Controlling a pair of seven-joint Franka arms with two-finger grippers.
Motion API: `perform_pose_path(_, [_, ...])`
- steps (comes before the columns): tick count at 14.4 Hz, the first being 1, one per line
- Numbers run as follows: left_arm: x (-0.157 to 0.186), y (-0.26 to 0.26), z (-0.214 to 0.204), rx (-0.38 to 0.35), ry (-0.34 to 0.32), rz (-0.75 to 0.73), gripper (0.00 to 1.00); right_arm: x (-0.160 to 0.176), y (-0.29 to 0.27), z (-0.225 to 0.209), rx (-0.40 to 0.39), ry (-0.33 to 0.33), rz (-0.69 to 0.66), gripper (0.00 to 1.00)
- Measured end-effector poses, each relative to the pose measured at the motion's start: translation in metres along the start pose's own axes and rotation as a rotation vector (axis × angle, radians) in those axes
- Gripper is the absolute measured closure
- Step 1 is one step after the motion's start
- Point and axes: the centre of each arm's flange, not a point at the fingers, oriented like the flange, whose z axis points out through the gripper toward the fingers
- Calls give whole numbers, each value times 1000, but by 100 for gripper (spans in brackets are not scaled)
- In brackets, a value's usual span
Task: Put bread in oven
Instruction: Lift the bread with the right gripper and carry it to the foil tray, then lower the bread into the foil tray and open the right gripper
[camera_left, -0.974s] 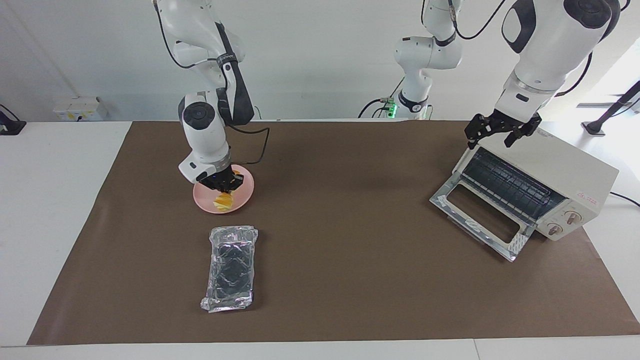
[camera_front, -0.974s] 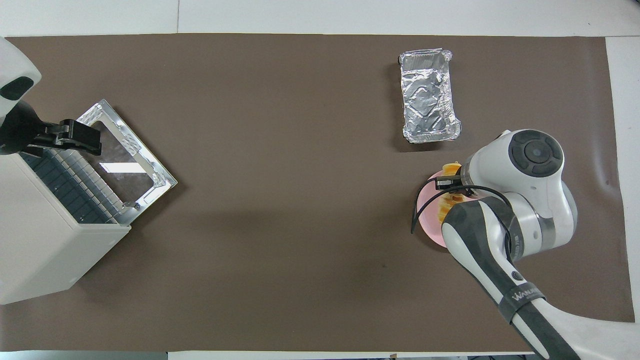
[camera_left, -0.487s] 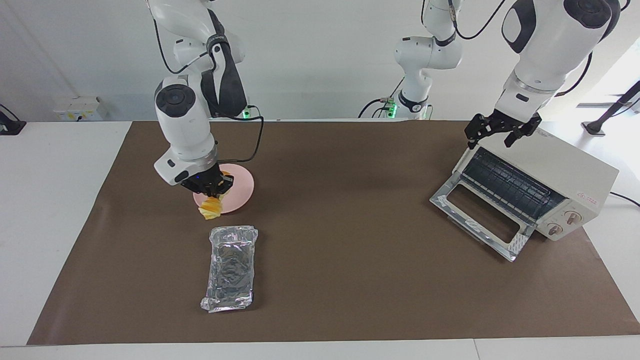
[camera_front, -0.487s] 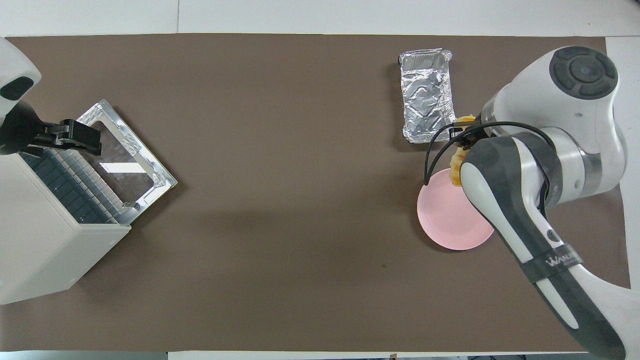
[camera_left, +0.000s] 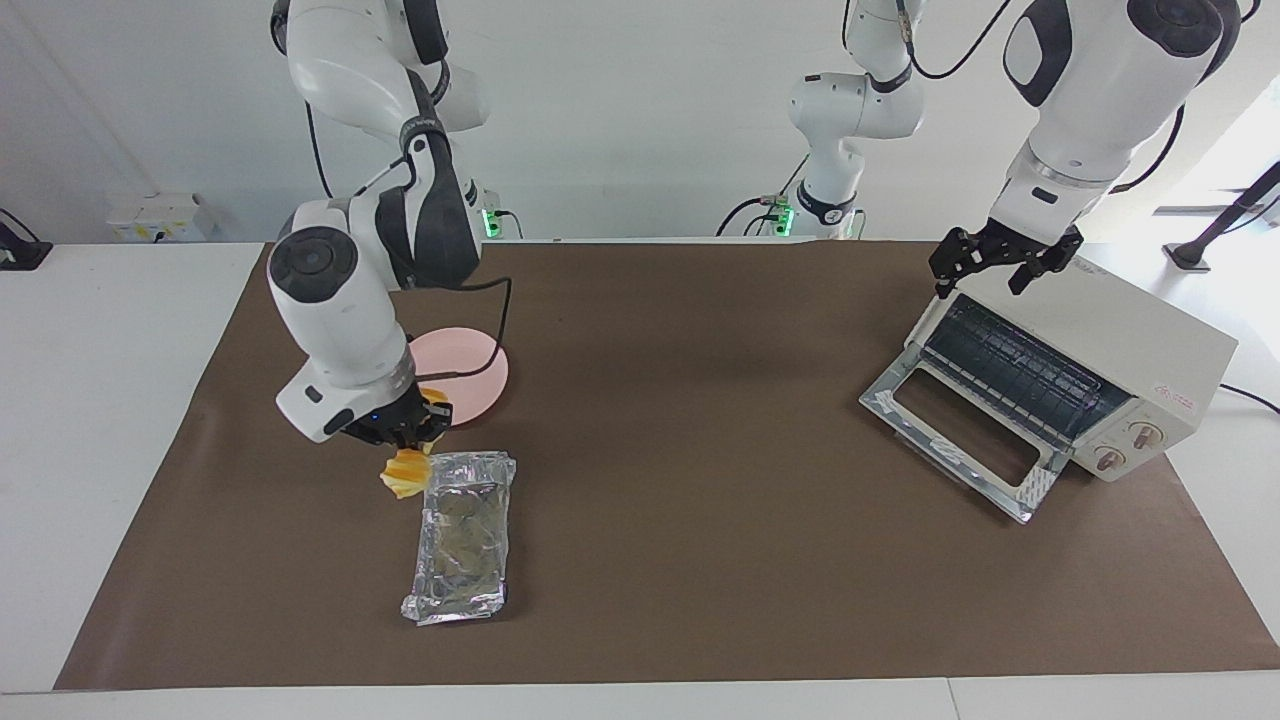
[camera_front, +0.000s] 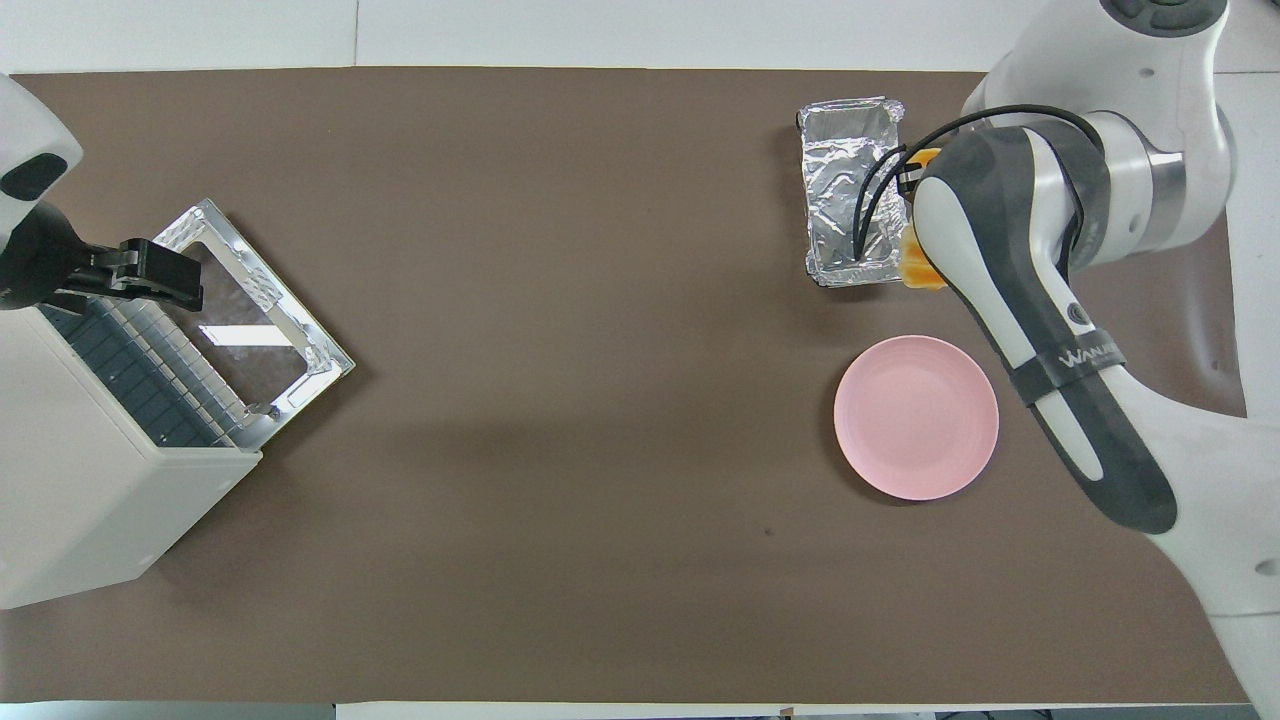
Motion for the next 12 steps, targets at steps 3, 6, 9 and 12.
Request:
perform_pose_path(3, [0, 0, 0, 0, 0, 0, 0, 29, -6, 34, 5, 2, -2, 89])
perform_pose_path(6, [0, 0, 0, 0, 0, 0, 0, 38, -15, 47, 19, 11, -12, 89])
perform_pose_path(9, [0, 0, 0, 0, 0, 0, 0, 44, -21, 60, 35, 33, -15, 89])
perform_pose_path(12, [0, 0, 0, 0, 0, 0, 0, 49, -22, 69, 64, 55, -19, 89])
